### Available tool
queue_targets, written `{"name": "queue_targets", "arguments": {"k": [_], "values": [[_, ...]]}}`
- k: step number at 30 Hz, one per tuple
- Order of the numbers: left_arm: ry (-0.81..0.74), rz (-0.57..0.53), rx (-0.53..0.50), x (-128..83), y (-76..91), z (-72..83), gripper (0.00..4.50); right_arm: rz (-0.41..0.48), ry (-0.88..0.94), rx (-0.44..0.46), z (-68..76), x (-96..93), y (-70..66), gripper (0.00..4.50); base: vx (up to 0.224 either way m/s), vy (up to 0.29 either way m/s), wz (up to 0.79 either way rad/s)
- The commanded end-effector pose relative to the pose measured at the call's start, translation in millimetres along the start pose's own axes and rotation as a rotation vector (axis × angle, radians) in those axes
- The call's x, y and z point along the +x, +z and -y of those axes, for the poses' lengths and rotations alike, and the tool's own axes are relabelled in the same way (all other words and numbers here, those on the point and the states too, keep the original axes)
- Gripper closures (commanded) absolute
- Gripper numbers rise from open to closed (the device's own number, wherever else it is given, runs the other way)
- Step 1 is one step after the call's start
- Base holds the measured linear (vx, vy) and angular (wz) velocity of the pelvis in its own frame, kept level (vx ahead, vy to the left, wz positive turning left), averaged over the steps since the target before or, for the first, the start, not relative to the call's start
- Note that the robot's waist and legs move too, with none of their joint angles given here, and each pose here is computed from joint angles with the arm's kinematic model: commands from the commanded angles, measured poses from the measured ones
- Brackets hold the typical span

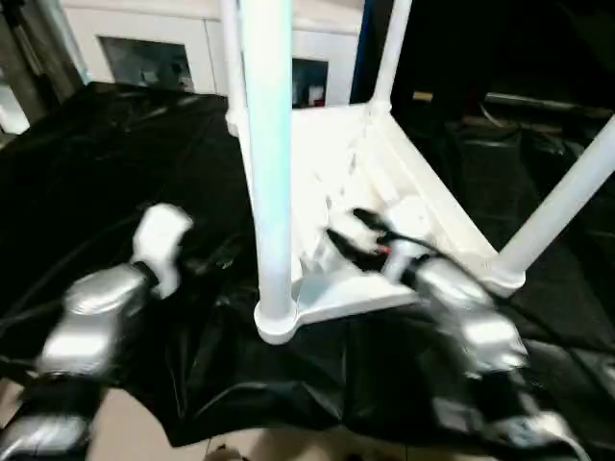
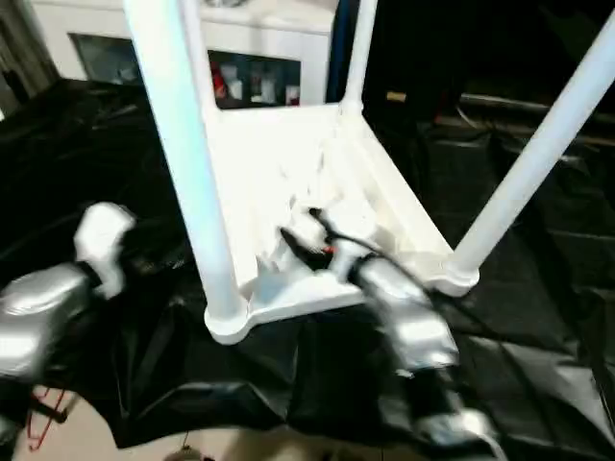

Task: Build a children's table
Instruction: Rotate table base

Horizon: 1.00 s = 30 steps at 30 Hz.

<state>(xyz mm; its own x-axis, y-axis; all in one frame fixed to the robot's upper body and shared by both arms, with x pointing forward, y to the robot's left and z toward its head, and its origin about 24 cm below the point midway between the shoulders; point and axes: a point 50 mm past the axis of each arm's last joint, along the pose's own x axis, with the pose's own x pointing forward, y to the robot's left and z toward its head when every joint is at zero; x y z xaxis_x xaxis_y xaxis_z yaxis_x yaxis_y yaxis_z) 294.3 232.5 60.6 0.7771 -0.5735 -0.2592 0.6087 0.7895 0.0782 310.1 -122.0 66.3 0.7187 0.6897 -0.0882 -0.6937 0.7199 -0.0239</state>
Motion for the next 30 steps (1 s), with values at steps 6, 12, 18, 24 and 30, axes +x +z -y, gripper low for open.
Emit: {"name": "queue_targets", "arguments": {"k": [6,12,18,24,30], "values": [[-0.363,-0.188,-0.092,-39.9,-1.8,28.2,0.08,-0.103,0.291,-0.052,-1.3,-34.0,5.7,1.3,0.0,0.0,0.0],[-0.458,-0.286,-0.172,-52.2,0.9,36.3,0.08,-0.239,0.576,0.039,-17.3,-49.4,3.2,1.3,0.0,0.0,0.0],[-0.536,-0.309,-0.243,-58.0,7.8,45.9,0.08,-0.347,0.664,0.09,-25.7,-37.4,-11.7,1.3,0.0,0.0,0.0],[-0.495,-0.279,-0.187,-48.7,11.4,48.0,0.08,-0.412,0.594,0.064,-21.8,-11.7,-26.6,1.3,0.0,0.0,0.0],[-0.479,-0.267,-0.178,-43.6,16.9,53.8,0.08,-0.4,0.54,0.059,-24.9,5.9,-29.9,1.3,0.0,0.0,0.0]]}}
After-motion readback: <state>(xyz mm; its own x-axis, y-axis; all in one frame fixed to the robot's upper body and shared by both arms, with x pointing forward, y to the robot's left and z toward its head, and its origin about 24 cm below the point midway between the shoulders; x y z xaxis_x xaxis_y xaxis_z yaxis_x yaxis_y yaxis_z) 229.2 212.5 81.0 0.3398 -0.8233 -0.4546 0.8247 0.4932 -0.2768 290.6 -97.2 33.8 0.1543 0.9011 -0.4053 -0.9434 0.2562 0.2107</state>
